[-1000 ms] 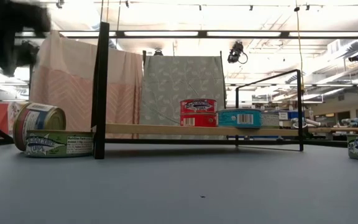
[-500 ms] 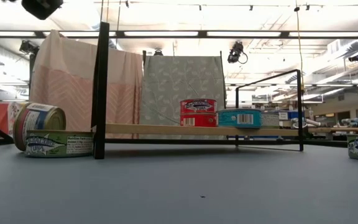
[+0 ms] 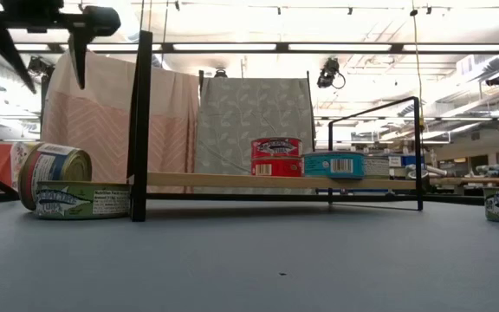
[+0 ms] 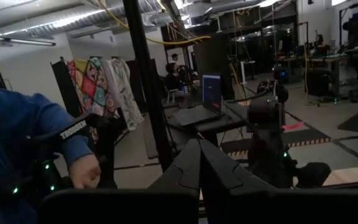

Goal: Stack canned seafood by type on shelf
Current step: Put the blue/pink tuna can on the shelf

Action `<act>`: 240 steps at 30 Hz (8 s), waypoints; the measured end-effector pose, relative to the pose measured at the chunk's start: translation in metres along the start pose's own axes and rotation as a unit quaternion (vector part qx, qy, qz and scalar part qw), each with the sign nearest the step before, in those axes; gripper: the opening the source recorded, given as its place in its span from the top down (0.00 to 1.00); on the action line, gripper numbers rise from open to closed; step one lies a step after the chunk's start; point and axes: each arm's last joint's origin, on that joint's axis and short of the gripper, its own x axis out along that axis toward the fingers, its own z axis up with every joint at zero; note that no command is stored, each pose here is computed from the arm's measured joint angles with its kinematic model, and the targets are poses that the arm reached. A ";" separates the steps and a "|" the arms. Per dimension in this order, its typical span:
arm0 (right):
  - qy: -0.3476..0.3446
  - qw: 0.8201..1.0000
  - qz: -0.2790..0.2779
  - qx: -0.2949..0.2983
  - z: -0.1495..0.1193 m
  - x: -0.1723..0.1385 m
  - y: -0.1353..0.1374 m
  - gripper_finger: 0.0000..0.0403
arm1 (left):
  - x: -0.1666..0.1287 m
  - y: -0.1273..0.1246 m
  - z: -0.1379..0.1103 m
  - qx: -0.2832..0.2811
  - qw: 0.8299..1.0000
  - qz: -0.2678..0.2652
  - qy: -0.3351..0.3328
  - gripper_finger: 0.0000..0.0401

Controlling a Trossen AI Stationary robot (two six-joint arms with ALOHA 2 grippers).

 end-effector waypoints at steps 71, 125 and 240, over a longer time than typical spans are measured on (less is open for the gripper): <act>-0.012 0.998 0.026 -0.063 0.002 0.002 0.001 0.97 | 0.092 -0.011 0.068 0.208 0.971 -0.119 0.025 0.26; -0.029 0.997 0.044 -0.060 0.005 -0.007 0.013 0.97 | 0.060 0.021 0.078 -0.165 0.978 -0.126 0.003 0.61; -0.062 0.991 0.046 -0.107 0.011 -0.014 0.021 0.97 | 0.109 -0.041 0.034 -0.605 0.734 -0.170 -0.256 1.00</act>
